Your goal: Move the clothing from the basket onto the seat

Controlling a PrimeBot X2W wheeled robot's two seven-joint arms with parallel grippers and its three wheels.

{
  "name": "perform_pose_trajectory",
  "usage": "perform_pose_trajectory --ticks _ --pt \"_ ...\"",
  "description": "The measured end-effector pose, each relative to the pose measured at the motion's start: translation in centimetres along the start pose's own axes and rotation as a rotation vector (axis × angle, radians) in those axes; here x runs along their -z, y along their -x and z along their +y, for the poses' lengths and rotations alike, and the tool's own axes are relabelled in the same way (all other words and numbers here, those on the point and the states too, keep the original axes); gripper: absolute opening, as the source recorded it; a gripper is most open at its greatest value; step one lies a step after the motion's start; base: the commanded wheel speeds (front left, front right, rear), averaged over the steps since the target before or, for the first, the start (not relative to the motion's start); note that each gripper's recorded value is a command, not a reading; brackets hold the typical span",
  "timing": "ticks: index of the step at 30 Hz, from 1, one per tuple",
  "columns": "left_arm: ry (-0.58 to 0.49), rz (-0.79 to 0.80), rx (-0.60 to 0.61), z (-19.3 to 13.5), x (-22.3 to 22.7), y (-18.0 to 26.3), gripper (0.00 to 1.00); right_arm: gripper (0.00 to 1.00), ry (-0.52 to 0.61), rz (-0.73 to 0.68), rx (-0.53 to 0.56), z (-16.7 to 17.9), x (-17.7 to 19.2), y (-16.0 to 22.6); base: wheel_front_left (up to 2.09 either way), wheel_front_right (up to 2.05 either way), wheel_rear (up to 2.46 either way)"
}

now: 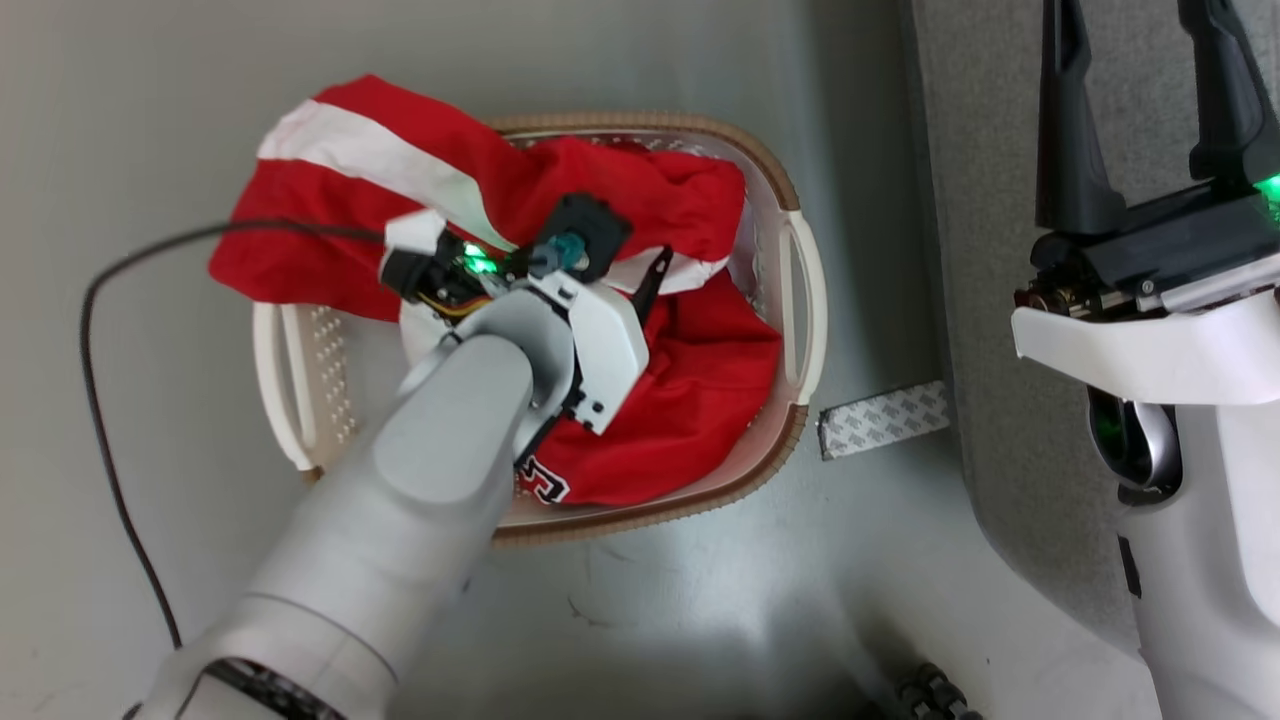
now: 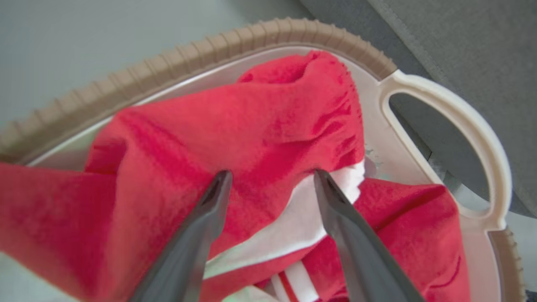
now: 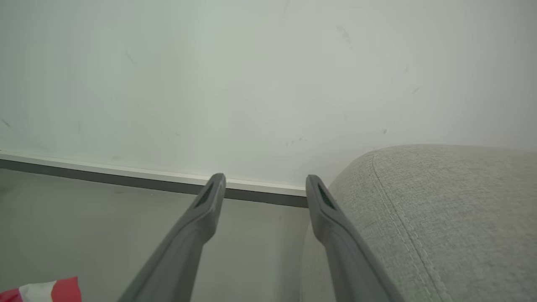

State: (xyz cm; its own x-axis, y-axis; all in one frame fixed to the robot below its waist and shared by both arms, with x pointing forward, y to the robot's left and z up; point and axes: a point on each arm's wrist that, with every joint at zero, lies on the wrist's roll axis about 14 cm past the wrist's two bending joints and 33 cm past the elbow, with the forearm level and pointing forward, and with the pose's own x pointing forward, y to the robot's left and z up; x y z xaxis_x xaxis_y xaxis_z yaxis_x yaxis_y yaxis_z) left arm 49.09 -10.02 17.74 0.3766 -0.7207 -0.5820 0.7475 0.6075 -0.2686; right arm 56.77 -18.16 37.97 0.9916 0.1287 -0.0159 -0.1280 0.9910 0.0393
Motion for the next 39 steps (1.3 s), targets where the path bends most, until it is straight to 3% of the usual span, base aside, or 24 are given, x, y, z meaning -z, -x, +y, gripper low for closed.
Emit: perform_pose_trajectory --ticks 11,12,14,23,39 --pt "-0.027 0.092 0.022 -0.1 2.8 -2.2 1.00 1.00 0.000 0.041 0.011 -0.7 1.8 0.5 0.00 0.00 0.00" --pt "-0.029 0.093 0.026 -0.2 2.9 -2.3 0.84 1.00 -0.001 0.043 0.012 -0.8 1.9 0.5 0.00 0.00 0.00" --pt "-0.030 0.099 0.032 -0.4 3.0 -2.4 0.02 1.00 0.000 0.045 0.013 -0.8 1.9 0.6 0.00 0.00 0.00" --pt "0.032 0.033 0.044 -1.6 1.2 -0.5 0.00 1.00 -0.005 0.051 0.038 -1.1 0.9 1.7 0.00 0.00 0.00" --pt "0.167 -0.264 -0.010 -4.9 -8.4 9.9 0.00 1.00 -0.003 0.013 0.112 -1.2 -4.7 7.2 0.00 0.00 0.00"
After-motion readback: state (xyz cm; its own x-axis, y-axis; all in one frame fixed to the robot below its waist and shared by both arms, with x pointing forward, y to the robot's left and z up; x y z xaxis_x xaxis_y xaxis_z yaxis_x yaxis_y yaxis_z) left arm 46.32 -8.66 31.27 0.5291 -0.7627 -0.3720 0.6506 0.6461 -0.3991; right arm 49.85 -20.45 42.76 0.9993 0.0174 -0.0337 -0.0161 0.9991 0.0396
